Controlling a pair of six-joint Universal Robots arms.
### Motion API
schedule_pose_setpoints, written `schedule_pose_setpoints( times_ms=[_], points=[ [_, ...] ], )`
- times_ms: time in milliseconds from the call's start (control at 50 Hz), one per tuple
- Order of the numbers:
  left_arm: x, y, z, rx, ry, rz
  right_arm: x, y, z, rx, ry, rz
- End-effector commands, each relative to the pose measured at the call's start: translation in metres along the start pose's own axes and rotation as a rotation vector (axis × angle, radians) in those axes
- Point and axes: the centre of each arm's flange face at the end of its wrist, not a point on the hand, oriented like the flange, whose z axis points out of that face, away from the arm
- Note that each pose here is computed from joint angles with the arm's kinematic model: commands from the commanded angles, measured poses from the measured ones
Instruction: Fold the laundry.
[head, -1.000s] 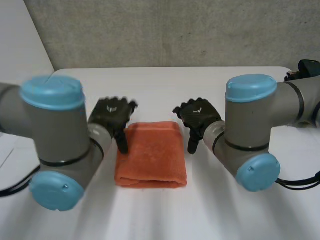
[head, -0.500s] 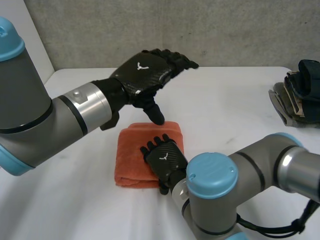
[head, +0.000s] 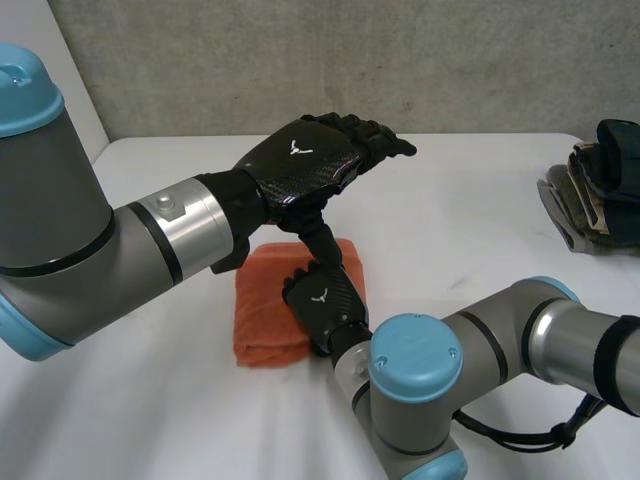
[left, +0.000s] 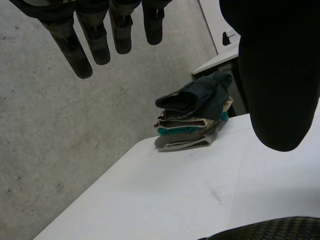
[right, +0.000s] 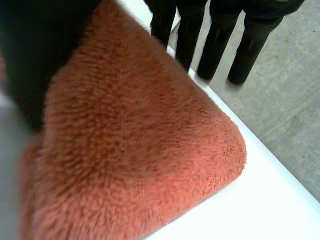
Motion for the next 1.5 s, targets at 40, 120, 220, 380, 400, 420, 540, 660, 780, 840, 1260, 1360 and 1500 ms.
schedule_pose_setpoints(
  times_ms=[40,120,220,380,400,420,540,660,780,840,1260,1360,1500],
  points=[
    [-0.001,0.0,0.0,0.002,-0.002,0.0,0.017,-0.013,0.017,0.061,0.055,0.008],
    [-0.003,-0.005,0.0,0.016,-0.009,0.011,0.061,-0.033,0.03,0.123,0.154,0.015],
    [-0.006,-0.019,-0.002,0.049,-0.025,0.035,0.127,-0.065,0.041,0.216,0.304,0.011],
    [-0.009,-0.047,-0.009,0.121,-0.042,0.035,0.263,-0.088,0.036,0.349,0.532,-0.053],
    [-0.009,-0.048,-0.009,0.126,-0.043,0.03,0.295,-0.084,0.03,0.357,0.586,-0.073],
    [-0.009,-0.05,-0.01,0.13,-0.043,0.028,0.311,-0.082,0.025,0.359,0.613,-0.085],
    [-0.007,-0.049,-0.011,0.125,-0.038,0.009,0.415,-0.05,-0.008,0.361,0.769,-0.178],
    [-0.005,-0.04,-0.011,0.103,-0.035,-0.007,0.48,0.024,-0.035,0.291,0.745,-0.139],
    [-0.003,-0.031,-0.012,0.078,-0.031,-0.024,0.505,0.135,-0.05,0.197,0.598,-0.046],
    [-0.002,-0.024,-0.011,0.06,-0.027,-0.038,0.502,0.186,-0.057,0.149,0.519,-0.004],
    [0.004,-0.026,-0.012,0.079,-0.017,-0.028,0.528,0.171,-0.089,0.158,0.541,0.029],
    [0.017,-0.027,-0.011,0.078,0.017,-0.031,0.526,0.136,-0.112,0.096,0.606,0.15],
    [0.022,-0.029,-0.011,0.082,0.027,-0.03,0.533,0.098,-0.172,-0.06,0.81,0.178]
  ],
)
